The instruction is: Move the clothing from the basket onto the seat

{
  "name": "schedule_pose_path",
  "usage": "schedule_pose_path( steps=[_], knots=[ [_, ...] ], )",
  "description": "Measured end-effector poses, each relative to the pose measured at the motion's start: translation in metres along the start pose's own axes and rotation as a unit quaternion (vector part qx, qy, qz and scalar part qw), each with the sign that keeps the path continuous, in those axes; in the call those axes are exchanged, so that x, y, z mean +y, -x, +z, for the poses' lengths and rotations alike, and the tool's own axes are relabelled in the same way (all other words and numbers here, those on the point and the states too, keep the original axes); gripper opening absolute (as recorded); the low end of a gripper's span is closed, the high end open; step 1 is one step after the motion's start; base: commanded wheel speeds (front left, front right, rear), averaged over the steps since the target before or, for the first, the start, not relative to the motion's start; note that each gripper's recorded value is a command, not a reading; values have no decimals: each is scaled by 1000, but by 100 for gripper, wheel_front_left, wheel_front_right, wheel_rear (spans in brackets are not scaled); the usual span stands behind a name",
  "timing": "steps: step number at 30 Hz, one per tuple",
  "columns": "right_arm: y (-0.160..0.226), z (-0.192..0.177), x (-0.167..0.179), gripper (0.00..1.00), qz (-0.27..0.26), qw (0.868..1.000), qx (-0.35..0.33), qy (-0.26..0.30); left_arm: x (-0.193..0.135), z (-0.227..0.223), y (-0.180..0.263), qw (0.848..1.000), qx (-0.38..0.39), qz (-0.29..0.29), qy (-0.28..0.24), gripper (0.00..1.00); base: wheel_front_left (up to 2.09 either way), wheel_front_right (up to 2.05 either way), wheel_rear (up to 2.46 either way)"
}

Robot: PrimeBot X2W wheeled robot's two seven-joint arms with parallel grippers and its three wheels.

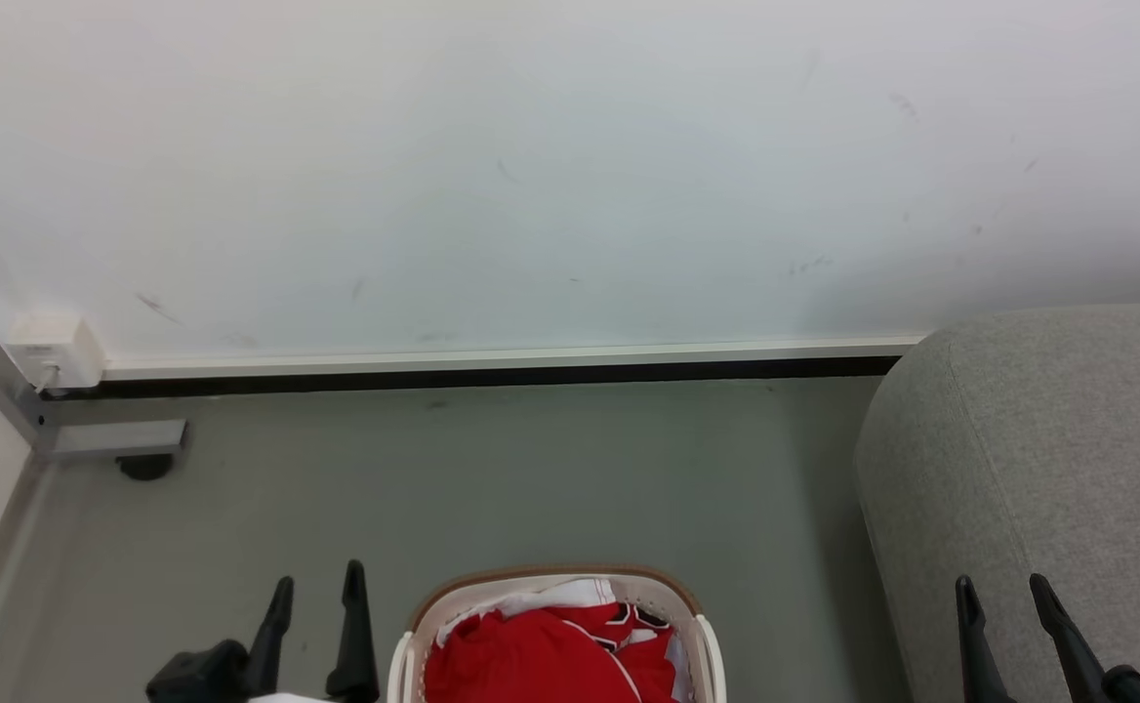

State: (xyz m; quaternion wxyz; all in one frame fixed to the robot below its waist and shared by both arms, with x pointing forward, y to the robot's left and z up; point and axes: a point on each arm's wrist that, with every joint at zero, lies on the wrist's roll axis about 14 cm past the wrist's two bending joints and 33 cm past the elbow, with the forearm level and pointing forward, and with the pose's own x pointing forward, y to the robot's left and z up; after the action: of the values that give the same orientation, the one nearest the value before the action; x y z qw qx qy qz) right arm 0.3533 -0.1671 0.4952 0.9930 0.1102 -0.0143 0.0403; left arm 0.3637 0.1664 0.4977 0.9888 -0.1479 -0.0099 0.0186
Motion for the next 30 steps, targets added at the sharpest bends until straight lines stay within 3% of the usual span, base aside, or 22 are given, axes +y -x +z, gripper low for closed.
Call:
schedule_pose_path(
  steps=[20, 30],
  knots=[
    [3, -6, 13, 100, 24, 999, 1, 31, 7, -1, 10, 997, -10, 0, -76, 100, 0, 0, 0],
    [3, -7, 14, 100, 28, 999, 2, 40, 10, -4, 12, 996, -8, -2, -87, 100, 0, 0, 0]
  ],
)
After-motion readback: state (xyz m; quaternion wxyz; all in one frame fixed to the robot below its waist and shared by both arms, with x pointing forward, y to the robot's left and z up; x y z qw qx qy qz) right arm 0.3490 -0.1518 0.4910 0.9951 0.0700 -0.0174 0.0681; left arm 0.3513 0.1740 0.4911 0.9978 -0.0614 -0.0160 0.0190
